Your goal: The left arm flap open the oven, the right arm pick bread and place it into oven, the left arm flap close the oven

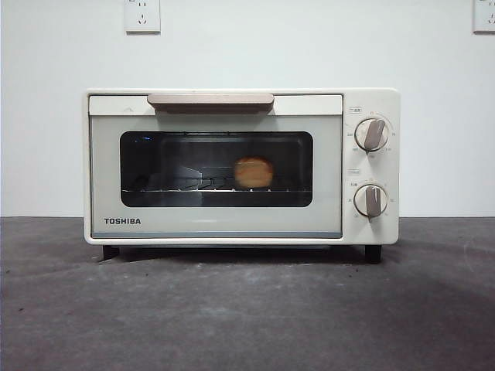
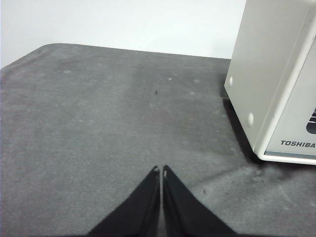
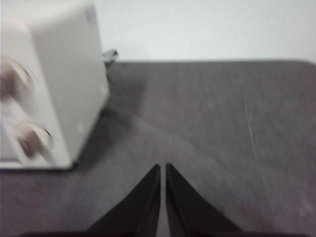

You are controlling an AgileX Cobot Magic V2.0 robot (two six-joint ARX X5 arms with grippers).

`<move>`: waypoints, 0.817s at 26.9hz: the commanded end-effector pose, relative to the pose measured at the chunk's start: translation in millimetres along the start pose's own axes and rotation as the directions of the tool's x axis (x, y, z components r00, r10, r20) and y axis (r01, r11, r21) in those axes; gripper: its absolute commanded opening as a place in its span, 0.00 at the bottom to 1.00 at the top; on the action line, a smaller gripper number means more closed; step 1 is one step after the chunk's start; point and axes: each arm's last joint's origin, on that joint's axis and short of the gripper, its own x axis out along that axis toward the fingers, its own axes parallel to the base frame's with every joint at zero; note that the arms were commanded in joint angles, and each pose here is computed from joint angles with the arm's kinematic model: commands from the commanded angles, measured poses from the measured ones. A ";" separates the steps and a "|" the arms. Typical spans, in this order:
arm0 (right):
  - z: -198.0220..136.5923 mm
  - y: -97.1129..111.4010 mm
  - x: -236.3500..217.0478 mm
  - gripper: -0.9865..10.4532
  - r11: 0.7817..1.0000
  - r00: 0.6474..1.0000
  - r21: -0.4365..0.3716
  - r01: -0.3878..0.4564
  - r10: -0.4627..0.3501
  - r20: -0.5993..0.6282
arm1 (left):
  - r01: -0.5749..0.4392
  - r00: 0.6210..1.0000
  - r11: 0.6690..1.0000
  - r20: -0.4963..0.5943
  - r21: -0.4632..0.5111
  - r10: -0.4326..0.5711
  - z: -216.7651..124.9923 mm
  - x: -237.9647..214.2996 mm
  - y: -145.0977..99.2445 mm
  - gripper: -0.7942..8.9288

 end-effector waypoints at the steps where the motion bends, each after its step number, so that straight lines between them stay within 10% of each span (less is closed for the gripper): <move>1: -11.7 -2.8 2.7 0.10 1.000 0.999 0.000 0.015 -0.015 0.050 | 0.001 1.000 1.000 -0.026 0.010 -0.001 -7.3 2.0 0.3 0.10; 22: -24.9 -5.5 -0.9 0.10 0.989 0.994 -0.100 -0.110 0.107 -0.032 | 0.001 1.000 1.000 -0.026 0.010 -0.001 -7.3 2.0 0.3 0.10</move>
